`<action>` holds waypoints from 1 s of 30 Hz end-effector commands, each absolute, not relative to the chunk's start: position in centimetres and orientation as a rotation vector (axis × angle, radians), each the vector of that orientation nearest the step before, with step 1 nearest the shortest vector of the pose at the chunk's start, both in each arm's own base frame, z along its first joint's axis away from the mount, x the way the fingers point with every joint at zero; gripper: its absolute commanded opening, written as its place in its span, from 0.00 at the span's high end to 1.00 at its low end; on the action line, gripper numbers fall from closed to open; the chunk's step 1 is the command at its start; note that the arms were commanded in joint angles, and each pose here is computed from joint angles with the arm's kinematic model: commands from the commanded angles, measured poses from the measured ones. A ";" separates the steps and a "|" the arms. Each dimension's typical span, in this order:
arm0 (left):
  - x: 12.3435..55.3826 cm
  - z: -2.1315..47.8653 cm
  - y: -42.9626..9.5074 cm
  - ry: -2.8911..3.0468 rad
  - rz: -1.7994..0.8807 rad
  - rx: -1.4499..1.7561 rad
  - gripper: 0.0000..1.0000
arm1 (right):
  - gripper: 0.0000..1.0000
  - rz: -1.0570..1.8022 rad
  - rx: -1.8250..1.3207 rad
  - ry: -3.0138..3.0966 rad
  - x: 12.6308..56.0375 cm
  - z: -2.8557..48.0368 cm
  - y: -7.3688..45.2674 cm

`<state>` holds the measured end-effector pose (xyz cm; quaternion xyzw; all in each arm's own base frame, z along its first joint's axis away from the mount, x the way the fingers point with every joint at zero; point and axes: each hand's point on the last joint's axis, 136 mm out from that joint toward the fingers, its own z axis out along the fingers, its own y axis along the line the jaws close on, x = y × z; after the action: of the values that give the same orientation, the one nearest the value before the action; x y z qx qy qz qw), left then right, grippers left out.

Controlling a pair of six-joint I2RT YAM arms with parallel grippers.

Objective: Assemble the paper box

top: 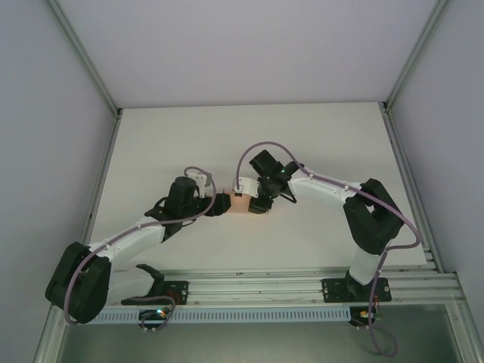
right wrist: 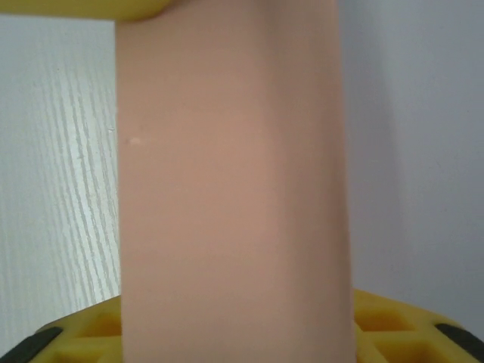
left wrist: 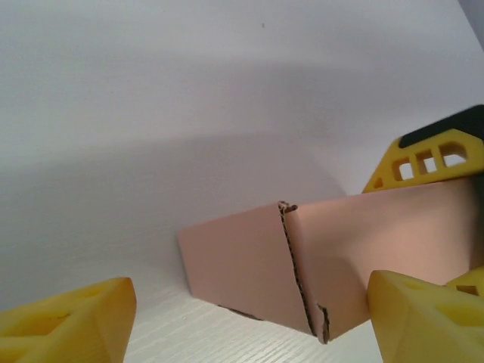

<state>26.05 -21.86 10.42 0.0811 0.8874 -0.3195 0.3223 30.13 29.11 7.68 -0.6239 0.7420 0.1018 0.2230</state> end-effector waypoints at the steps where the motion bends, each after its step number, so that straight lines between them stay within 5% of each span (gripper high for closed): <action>1: 25.3 10.6 -20.7 2.375 -0.761 0.237 0.13 | 0.68 0.031 -1.641 2.029 32.8 9.0 28.1; 4: 26.0 13.4 -19.5 2.326 -0.700 0.188 0.05 | 0.58 -0.266 -1.528 1.929 35.7 10.9 26.8; 6: 26.2 14.7 -18.2 2.302 -0.643 0.150 0.00 | 0.66 -0.468 -1.485 1.852 37.4 11.8 25.7; 9: 26.3 16.2 -15.7 2.268 -0.526 0.069 0.00 | 0.65 -0.732 -1.422 1.723 40.1 12.1 24.2; 18: 25.5 16.6 -13.2 2.239 -0.474 -0.009 0.00 | 0.61 -0.881 -1.542 1.666 40.9 6.8 23.7; 24: 25.5 16.7 -13.0 2.237 -0.459 0.000 0.00 | 0.27 -0.871 -1.574 1.820 38.1 5.6 24.2; 30: 25.6 17.0 -13.0 2.231 -0.453 0.013 0.00 | 0.19 -0.845 -1.636 1.817 35.9 4.6 23.9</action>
<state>25.83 -13.56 17.21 -0.0015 0.8864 -0.1960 0.4195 37.11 25.60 5.35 -0.6082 0.6650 -0.3085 0.3044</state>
